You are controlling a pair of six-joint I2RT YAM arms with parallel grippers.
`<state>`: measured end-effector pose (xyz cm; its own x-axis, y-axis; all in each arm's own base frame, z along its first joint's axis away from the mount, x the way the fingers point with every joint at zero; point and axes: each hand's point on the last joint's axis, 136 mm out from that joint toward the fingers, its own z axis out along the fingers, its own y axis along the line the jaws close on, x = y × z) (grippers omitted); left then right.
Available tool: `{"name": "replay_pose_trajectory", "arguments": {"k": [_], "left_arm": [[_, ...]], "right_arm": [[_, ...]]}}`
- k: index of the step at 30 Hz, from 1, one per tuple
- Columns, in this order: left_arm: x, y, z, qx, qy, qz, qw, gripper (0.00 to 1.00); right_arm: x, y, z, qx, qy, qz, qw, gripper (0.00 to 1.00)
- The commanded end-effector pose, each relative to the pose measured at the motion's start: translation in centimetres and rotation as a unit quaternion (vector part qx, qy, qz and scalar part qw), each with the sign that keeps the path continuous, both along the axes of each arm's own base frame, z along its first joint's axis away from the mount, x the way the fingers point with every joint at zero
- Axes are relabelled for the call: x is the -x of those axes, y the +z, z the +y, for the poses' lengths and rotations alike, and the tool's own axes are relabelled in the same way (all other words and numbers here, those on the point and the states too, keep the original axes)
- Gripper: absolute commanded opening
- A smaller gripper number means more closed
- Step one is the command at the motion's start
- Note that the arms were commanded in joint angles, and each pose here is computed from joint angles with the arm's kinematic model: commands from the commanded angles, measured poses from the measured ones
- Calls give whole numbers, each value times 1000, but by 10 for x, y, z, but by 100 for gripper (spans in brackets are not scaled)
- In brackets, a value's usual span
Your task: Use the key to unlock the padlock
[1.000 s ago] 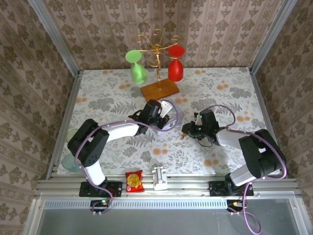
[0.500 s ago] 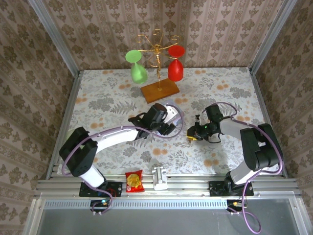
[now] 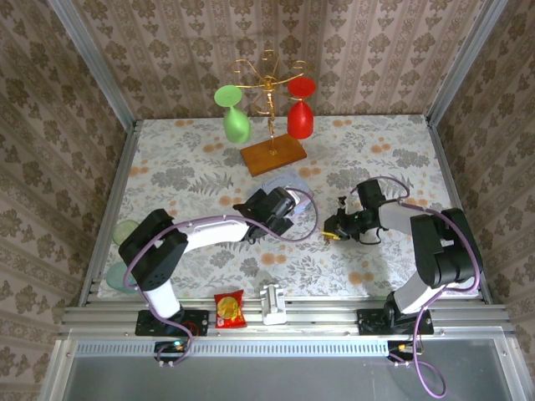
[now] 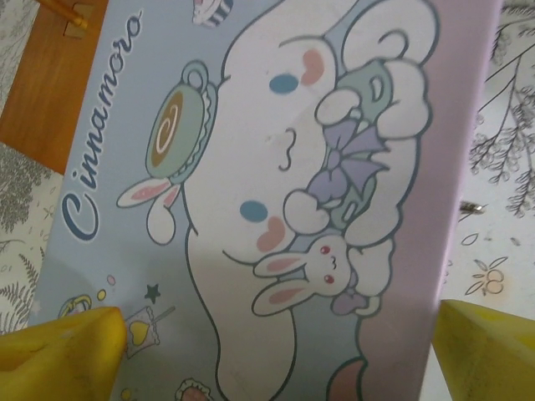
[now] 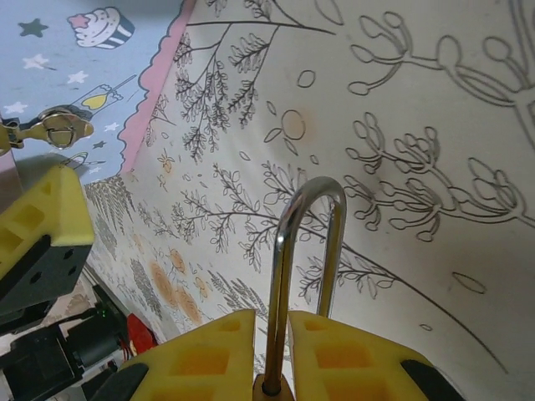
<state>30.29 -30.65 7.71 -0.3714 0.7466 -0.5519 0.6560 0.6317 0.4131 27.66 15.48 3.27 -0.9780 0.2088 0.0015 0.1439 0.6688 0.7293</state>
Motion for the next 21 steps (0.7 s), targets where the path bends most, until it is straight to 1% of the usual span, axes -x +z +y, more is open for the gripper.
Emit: {"name": "replay_pose_trajectory", "arguments": {"k": [1,3,4,8,10,12,14,19,21], "left_arm": [[1,1,10,9,23,-6,1000,94],[3,0,8,19,19,-1,1000,94],[4,-1,6,23,16,3,1000,94],[6,0,1,36,11,9,999,94],[7,1,0,43,10,9,999,94],[8,3,-3,53,7,9,999,94],[9,5,-5,58,3,11,998,93],[6,8,-3,51,5,4,999,93],[4,8,1,35,13,-3,999,94]], "right_arm": [[3,-4,2,-27,-4,12,1000,0],[0,-7,2,-37,-14,14,999,0],[0,-9,1,-37,-17,18,999,2],[3,-13,-4,-21,-23,22,999,15],[4,-15,-9,1,-23,24,999,16],[6,-19,-15,30,-18,27,999,20],[8,-20,-18,42,-13,29,999,20],[12,-23,-30,87,-6,31,996,25],[12,-24,-35,105,-6,30,994,26]]}}
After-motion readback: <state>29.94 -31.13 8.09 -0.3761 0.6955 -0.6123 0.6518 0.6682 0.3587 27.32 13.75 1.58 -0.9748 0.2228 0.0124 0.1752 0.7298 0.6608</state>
